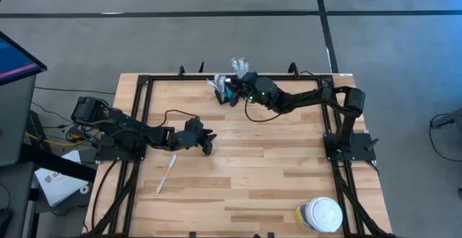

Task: Pick & Place toothbrushing station
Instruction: Put the blue mouthwash into the black wire organizer

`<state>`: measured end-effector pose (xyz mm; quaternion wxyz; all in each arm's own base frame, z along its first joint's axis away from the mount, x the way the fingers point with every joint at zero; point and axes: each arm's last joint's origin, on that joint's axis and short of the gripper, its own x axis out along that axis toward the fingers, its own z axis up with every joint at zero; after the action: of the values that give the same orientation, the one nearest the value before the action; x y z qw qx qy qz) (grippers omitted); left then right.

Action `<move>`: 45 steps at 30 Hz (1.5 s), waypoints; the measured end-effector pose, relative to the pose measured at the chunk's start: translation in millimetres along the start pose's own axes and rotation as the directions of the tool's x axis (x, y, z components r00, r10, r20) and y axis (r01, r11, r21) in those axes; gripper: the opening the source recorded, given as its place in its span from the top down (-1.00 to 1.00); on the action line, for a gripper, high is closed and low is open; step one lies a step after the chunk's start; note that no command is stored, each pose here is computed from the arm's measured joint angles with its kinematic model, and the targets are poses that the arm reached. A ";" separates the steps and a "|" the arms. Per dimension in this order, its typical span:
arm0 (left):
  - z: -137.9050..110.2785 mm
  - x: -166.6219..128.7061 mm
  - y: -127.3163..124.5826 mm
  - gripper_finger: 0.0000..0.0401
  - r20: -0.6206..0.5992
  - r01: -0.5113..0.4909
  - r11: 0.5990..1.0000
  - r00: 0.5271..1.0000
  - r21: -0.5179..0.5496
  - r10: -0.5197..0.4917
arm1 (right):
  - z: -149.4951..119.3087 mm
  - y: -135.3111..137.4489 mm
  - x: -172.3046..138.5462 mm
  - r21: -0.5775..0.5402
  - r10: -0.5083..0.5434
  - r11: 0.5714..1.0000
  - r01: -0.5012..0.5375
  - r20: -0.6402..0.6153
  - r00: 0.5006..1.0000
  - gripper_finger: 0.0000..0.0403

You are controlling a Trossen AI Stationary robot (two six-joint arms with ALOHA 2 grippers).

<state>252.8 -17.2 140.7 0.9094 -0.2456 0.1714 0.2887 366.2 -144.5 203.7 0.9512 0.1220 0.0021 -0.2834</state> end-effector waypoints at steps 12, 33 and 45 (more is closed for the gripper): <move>23.8 -1.9 -10.1 0.32 0.264 -0.008 0.997 0.965 0.075 -0.012 | 31.4 54.4 -34.5 -0.088 0.100 0.991 -0.096 0.044 0.994 0.59; 68.0 4.3 -0.2 0.32 0.454 0.119 0.980 0.872 0.162 -0.181 | 34.6 85.0 -47.7 -0.087 0.202 0.977 -0.193 0.123 0.972 0.59; 78.5 32.3 -12.7 0.32 0.465 0.106 0.974 0.865 0.200 -0.189 | 33.1 87.8 -49.5 -0.088 0.225 0.973 -0.215 0.123 0.967 0.59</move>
<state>298.9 30.9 195.0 0.9601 -0.1013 -0.0556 0.2547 369.8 -54.5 259.6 0.9787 0.0672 -0.0639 -0.1831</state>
